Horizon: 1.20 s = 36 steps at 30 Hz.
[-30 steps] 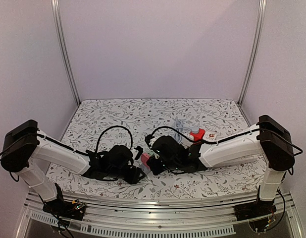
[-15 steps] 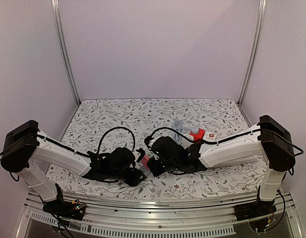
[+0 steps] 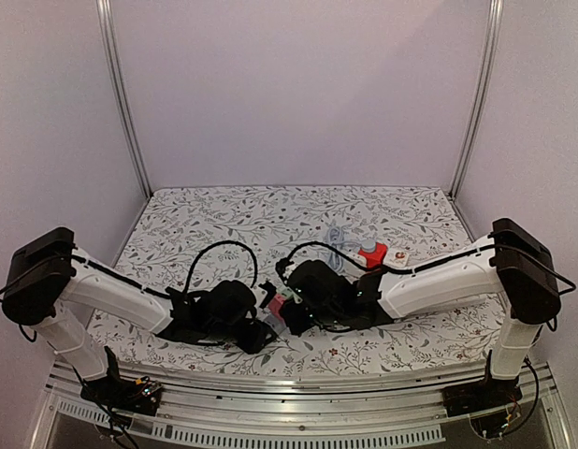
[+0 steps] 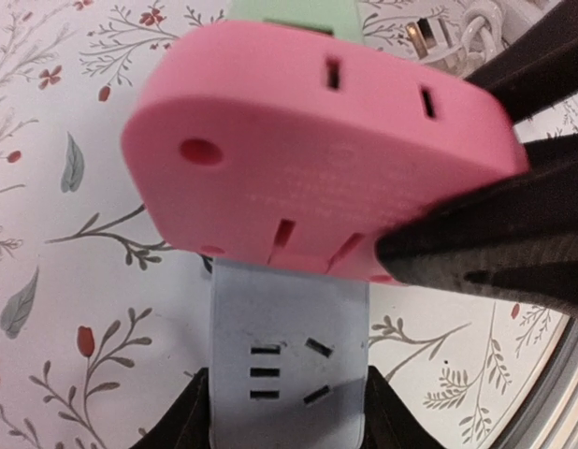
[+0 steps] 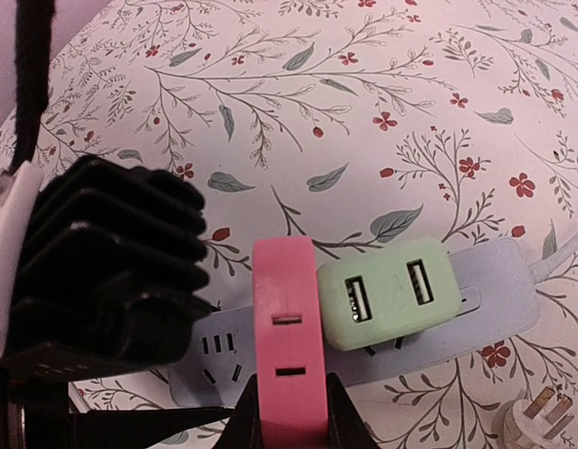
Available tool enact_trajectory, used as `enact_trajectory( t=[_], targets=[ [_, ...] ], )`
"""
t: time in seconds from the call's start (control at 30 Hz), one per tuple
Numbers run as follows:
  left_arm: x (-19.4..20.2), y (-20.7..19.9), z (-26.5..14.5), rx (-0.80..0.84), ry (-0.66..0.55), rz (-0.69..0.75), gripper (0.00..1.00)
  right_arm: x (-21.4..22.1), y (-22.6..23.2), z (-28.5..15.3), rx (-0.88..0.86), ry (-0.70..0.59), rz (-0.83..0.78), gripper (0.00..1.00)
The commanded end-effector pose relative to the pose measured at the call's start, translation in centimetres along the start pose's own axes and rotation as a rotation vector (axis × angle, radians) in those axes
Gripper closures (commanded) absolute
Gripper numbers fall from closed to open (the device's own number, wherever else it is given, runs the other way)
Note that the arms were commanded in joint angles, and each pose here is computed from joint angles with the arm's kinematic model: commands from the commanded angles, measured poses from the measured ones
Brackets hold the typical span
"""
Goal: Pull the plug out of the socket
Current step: Remove the plug from the socket.
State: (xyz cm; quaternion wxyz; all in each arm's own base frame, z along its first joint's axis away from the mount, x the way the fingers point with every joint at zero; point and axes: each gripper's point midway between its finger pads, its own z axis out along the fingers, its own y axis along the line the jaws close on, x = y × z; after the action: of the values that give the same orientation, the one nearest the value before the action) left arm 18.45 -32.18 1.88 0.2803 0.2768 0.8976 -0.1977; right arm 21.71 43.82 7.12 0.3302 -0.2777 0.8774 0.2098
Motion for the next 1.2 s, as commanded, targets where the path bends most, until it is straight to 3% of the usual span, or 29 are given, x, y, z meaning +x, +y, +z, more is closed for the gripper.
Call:
enact_trajectory(
  t=[0.0, 0.43, 0.8, 1.17],
  targets=[
    [0.7, -1.8, -0.4, 0.074, -0.001, 0.009, 0.82, 1.5, -2.5, -0.2, 0.045, 0.057, 0.114, 1.0],
    [1.7, -1.5, -0.5, 0.076, 0.032, 0.005, 0.83, 1.9, -2.2, 0.1, -0.002, 0.057, 0.173, 1.0],
    [0.7, -1.9, -1.0, 0.122, 0.019, -0.045, 0.84, 2.3, -0.3, -0.8, 0.086, 0.008, -0.007, 1.0],
    [1.3, -0.7, -0.8, 0.097, 0.043, -0.053, 0.85, 2.1, -0.7, -1.4, 0.135, -0.017, 0.002, 1.0]
  ],
)
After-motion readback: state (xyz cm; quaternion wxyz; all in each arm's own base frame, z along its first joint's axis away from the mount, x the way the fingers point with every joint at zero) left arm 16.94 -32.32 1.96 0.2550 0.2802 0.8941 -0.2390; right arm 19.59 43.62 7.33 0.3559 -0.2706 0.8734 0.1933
